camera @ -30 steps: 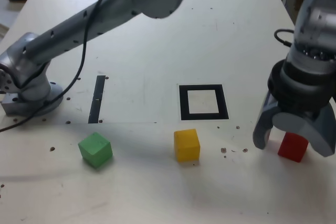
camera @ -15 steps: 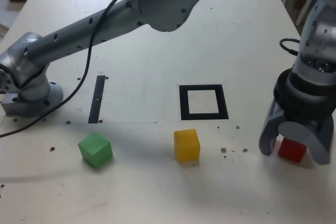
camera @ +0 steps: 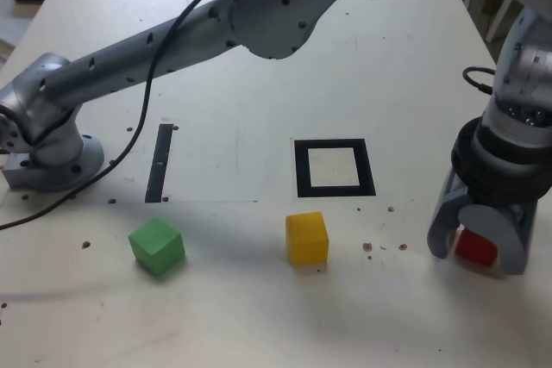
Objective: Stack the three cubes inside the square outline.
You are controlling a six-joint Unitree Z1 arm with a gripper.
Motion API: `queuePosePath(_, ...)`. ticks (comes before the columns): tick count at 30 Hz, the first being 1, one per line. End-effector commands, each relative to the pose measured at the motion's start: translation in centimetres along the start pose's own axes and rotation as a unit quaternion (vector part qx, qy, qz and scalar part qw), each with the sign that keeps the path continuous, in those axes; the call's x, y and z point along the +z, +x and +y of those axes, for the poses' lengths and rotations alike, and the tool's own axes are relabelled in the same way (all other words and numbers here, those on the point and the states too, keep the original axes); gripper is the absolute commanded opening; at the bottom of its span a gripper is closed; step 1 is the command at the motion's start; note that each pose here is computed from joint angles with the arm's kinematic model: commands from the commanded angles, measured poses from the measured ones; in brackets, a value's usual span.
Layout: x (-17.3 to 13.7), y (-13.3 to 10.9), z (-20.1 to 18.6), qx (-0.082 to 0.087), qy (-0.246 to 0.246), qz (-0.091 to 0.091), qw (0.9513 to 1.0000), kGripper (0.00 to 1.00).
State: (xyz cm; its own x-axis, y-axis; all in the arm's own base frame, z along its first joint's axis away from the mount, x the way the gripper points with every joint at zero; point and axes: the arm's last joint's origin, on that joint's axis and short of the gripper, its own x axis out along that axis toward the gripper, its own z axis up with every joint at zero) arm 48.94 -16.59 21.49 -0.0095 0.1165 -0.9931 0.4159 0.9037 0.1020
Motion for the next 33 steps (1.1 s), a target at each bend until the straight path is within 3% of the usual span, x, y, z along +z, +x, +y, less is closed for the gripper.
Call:
queuePosePath(1, -0.1, 0.1, -0.1, 0.0, 0.003, 0.006, 1.0, 0.31)
queuePosePath(9, -0.5, -0.7, -0.1, 0.001, 0.001, 0.004, 1.0, 0.31)
queuePosePath(22, -5.8, -6.7, 0.5, 0.009, -0.047, 0.006, 0.9988, 0.31)
queuePosePath(29, -9.1, -8.2, 1.9, 0.01, -0.092, 0.019, 0.9955, 0.31)
queuePosePath(33, -11.0, -8.3, 3.4, 0.007, -0.122, 0.018, 0.9924, 0.31)
